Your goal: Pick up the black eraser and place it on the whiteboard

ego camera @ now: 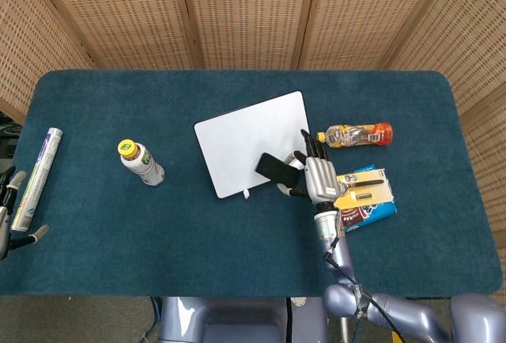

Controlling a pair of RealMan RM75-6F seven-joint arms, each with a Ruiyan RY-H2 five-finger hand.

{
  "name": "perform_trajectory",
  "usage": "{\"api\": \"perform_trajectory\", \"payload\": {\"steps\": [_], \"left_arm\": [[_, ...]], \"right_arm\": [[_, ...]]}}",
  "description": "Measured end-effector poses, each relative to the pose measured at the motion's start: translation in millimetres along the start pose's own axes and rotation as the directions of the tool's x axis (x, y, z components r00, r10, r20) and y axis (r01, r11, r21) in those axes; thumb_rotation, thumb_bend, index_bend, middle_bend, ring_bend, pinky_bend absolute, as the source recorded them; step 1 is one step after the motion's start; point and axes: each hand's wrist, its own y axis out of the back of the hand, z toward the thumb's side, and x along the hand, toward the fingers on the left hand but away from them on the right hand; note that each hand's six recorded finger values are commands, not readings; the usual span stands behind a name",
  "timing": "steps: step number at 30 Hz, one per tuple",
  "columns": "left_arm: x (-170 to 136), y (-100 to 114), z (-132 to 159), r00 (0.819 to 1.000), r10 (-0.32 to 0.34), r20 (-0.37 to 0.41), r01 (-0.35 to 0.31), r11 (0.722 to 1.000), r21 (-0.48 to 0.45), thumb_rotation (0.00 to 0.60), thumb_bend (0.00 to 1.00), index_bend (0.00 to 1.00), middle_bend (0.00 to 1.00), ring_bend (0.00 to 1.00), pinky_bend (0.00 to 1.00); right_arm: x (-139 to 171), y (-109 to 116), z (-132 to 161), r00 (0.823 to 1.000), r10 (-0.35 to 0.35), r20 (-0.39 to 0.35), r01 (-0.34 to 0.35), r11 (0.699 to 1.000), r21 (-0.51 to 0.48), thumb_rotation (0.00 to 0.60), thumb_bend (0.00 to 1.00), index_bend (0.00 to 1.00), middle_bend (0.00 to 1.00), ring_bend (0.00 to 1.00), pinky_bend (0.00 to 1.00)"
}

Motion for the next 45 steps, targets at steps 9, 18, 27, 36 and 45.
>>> {"api": "perform_trajectory", "payload": {"steps": [9,18,27,36,45], "left_arm": [[1.4,-0.3,-1.9,1.0,-0.004,-0.004,0.004,1.0,-0.007,0.6,0.17,0.0,0.0,0.0,0.0],[3.8,-4.0,-2.5,1.0,-0.02,-0.005,0.02,1.0,-0.006,0.6,0.17,0.0,0.0,0.0,0.0],[5.4,-8.6,-2.4,0.999,-0.038,-0.006,0.038,0.999,-0.004,0.6,0.17,0.0,0.0,0.0,0.0],[7.4,-13.0,-2.0,0.999,-0.053,-0.006,0.053,0.999,-0.001,0.6,0.17,0.0,0.0,0.0,0.0],[8.8,-16.2,-0.7,0.998,-0.065,-0.004,0.065,0.998,0.003,0.6,0.17,0.0,0.0,0.0,0.0]], "right_arm": [[-11.5,-8.9,7.1,1.0,0.001,-0.002,-0.001,1.0,-0.019,0.6,0.18,0.54,0.0,0.0,0.0],[-27.3,-6.4,6.3,0.999,-0.044,0.002,0.044,0.999,-0.024,0.6,0.18,0.54,0.0,0.0,0.0],[-42.0,-10.0,0.1,0.996,-0.093,0.015,0.094,0.993,-0.078,0.6,0.17,0.54,0.01,0.0,0.0],[-54.1,-14.4,-1.8,0.993,-0.115,0.024,0.117,0.986,-0.115,0.6,0.16,0.54,0.01,0.0,0.0],[-63.7,-12.6,-4.0,0.991,-0.127,0.034,0.131,0.981,-0.14,0.6,0.16,0.54,0.01,0.0,0.0]]}}
